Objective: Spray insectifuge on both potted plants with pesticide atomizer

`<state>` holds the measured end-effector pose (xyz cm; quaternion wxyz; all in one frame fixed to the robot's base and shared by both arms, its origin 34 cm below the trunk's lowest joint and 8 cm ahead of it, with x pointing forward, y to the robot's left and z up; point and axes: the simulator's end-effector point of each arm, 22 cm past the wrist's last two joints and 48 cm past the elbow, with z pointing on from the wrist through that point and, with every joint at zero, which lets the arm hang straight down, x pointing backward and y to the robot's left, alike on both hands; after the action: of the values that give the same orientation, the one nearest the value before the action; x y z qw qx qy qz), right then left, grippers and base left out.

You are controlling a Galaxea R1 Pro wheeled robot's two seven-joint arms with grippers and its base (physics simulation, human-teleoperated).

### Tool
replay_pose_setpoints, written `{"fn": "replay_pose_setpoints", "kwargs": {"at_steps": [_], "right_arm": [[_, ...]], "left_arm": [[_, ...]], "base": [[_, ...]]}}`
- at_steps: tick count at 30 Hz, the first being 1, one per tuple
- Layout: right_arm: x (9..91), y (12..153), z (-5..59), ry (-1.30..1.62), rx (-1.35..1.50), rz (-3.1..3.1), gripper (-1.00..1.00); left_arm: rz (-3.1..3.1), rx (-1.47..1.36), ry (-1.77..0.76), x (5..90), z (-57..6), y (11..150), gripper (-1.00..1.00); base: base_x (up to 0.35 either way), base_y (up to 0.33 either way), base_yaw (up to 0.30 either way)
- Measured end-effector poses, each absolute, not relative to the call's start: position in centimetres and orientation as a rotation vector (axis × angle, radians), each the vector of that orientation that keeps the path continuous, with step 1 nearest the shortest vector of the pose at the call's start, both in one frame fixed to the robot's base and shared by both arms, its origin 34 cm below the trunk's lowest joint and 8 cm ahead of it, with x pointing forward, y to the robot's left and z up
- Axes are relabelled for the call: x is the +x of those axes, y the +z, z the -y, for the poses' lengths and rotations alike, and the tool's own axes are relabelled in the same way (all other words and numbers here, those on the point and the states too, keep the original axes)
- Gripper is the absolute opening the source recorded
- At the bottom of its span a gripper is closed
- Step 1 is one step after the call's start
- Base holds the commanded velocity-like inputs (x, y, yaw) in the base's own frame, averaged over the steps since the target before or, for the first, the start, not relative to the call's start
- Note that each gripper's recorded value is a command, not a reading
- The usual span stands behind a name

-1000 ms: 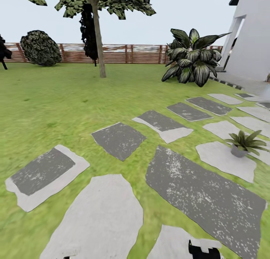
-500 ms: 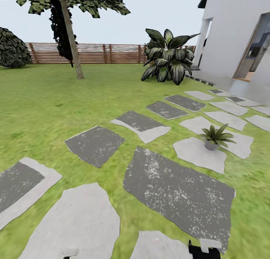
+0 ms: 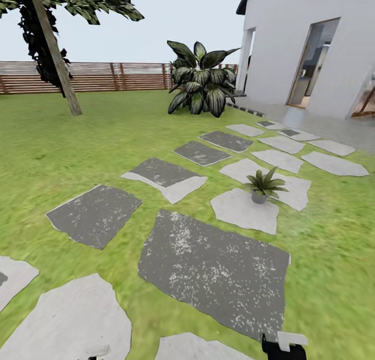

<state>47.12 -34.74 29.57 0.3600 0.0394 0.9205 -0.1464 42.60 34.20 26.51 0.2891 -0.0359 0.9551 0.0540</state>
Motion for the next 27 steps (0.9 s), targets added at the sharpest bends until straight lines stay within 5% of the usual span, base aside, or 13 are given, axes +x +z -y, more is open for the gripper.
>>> {"fn": "replay_pose_setpoints", "kwargs": {"at_steps": [27], "right_arm": [[47.13, 29.54, 34.39, -0.371, 0.102, -2.374, 1.0]], "left_arm": [[-2.549, -0.1, 0.147, 42.58, -34.35, 26.53, -1.0]], "base": [[0.254, -0.225, -0.295]]}}
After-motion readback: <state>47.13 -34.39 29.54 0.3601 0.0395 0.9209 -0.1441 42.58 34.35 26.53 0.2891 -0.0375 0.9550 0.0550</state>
